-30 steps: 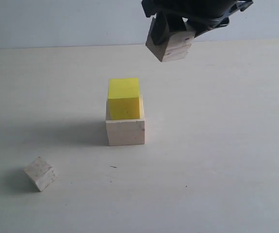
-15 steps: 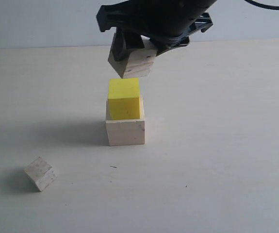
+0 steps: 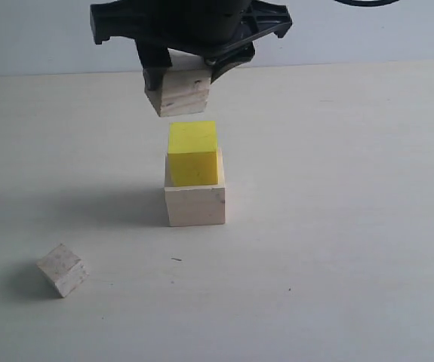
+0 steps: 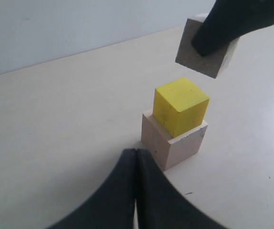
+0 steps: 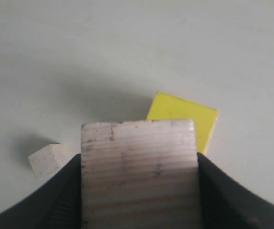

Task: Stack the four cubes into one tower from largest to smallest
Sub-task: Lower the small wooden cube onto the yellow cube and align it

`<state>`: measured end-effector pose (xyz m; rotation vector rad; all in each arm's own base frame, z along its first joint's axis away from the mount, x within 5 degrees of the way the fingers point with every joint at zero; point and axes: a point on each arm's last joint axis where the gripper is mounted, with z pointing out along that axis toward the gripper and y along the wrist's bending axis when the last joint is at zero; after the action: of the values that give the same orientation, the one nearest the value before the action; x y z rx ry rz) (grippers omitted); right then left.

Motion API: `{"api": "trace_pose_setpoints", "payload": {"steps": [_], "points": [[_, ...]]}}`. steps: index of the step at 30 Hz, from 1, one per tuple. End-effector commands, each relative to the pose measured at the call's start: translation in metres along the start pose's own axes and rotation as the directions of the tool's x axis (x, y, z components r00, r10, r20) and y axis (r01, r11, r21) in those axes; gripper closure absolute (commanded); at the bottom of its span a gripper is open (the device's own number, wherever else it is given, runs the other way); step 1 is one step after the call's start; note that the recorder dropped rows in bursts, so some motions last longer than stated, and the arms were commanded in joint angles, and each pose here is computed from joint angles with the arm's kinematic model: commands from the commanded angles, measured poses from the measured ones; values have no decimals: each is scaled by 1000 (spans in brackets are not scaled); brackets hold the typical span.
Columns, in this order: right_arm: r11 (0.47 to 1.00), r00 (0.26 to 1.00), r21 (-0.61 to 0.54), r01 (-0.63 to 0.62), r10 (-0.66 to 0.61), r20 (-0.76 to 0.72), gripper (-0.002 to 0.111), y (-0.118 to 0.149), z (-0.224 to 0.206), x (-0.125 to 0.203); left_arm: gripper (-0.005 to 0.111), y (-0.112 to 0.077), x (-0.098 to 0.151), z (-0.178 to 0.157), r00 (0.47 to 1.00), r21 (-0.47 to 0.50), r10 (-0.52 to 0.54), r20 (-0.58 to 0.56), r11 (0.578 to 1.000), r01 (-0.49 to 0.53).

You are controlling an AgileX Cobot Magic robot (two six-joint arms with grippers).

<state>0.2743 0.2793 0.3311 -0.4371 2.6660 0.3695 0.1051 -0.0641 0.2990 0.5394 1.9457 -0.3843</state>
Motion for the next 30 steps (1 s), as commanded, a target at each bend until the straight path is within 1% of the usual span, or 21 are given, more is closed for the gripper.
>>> {"api": "trace_pose_setpoints", "payload": {"steps": [1, 4, 10, 12, 17, 30], "points": [[993, 998, 107, -40, 44, -33, 108, -5, 18, -5, 107, 0, 0, 0, 1000, 2, -14, 13, 1000, 14], [989, 996, 130, -70, 76, -41, 108, -5, 30, -5, 107, 0, 0, 0, 1000, 2, -15, 14, 1000, 15], [981, 994, 181, -72, 85, -63, 108, -9, 44, -4, 107, -1, 0, 0, 1000, 9, -28, 10, 1000, 28], [979, 992, 183, -90, 104, -67, 108, -9, 46, -3, 107, -1, 0, 0, 999, 11, -32, 13, 999, 32], [973, 988, 176, -148, 155, -23, 108, -8, 49, -6, 107, -1, 0, 0, 999, 13, -36, 12, 999, 36], [960, 973, 162, -230, 233, 0, 108, -7, 51, -8, 107, -1, 0, 0, 999, 13, -36, 12, 999, 36]]}}
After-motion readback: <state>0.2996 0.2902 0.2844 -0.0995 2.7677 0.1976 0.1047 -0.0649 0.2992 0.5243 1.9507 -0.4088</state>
